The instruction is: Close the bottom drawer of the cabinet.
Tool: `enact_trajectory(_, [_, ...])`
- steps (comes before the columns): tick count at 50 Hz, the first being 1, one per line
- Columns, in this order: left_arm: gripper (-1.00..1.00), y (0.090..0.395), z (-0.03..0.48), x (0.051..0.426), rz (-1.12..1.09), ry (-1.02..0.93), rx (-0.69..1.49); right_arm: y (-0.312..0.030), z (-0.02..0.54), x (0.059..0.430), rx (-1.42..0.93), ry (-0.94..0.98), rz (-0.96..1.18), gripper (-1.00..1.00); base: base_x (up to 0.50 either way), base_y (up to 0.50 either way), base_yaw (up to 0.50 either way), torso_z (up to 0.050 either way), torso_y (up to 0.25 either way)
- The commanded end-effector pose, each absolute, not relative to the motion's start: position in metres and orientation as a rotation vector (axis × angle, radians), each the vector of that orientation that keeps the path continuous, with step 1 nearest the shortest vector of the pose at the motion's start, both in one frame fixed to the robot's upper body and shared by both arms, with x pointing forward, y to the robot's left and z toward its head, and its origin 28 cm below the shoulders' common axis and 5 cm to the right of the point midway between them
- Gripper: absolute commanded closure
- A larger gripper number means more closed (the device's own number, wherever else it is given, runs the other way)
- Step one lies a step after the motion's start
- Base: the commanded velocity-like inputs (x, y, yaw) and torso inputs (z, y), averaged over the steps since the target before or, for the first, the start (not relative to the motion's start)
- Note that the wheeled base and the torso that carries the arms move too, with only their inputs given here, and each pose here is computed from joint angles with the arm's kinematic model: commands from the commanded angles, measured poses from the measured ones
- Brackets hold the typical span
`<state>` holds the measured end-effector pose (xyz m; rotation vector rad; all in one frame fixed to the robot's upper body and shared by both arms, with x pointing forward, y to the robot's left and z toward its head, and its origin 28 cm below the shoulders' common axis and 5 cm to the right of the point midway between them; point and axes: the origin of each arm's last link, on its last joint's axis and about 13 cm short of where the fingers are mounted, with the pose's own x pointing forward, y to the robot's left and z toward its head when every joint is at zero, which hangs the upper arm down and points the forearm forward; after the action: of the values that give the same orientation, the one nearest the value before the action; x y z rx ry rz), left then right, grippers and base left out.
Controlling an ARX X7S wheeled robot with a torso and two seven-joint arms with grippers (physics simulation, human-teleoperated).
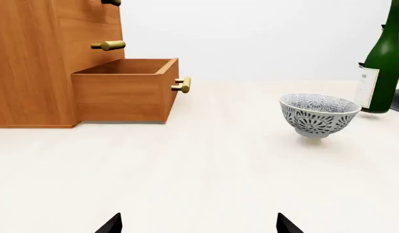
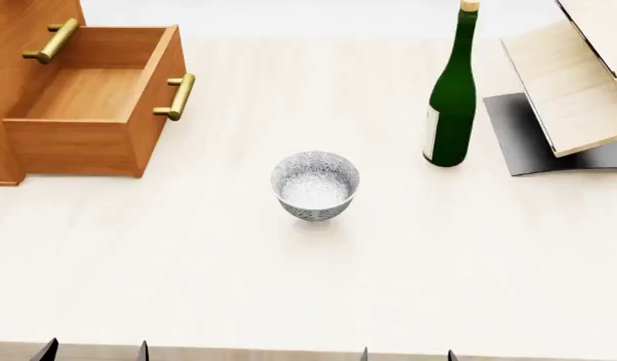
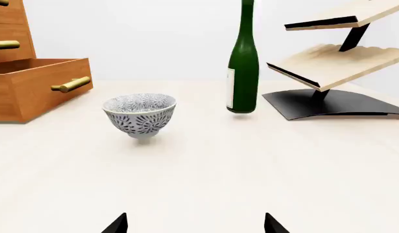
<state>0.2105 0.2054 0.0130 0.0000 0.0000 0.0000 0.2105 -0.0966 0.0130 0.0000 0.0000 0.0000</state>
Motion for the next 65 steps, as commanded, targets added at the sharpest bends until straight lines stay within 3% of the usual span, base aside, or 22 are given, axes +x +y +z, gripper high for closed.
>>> enact_trajectory(1, [-1.00, 0.206, 0.013, 0.211, 0.007, 0.000, -0.004, -0.096, 0.013, 0.210, -0.003, 0.003, -0.003, -1.00, 0.00, 0.00, 0.00, 0.000, 0.000])
enact_trajectory(19, [-1.00, 0.204, 0.007, 0.213, 0.019, 0.015, 0.064, -0.102, 0.017, 0.212, 0.005, 0.005, -0.019, -1.00, 0.00, 0.00, 0.00, 0.000, 0.000])
enact_trajectory(20, [-1.00, 0.206, -0.005, 0.215, 0.058, 0.017, 0.022, -0.065, -0.036, 0.159, 0.035, 0.155, -0.008, -1.00, 0.00, 0.00, 0.00, 0.000, 0.000])
enact_trajectory(21, [-1.00, 0.204, 0.006, 0.214, 0.021, 0.012, 0.052, -0.100, 0.013, 0.211, 0.005, 0.000, -0.009, -1.00, 0.00, 0.00, 0.00, 0.000, 0.000])
enact_trajectory(38, [-1.00, 0.205, 0.007, 0.211, 0.018, 0.016, 0.057, -0.106, 0.024, 0.205, 0.085, 0.004, -0.012, -1.00, 0.00, 0.00, 0.00, 0.000, 0.000])
enact_trajectory(51, [-1.00, 0.204, 0.023, 0.213, 0.022, -0.009, 0.057, -0.119, 0.078, 0.226, 0.040, -0.003, -0.025, -1.00, 0.00, 0.00, 0.00, 0.000, 0.000])
enact_trajectory(65, [-1.00, 0.206, 0.033, 0.215, 0.029, -0.030, 0.049, -0.115, 0.079, 0.223, 0.028, -0.030, -0.027, -1.00, 0.00, 0.00, 0.00, 0.000, 0.000])
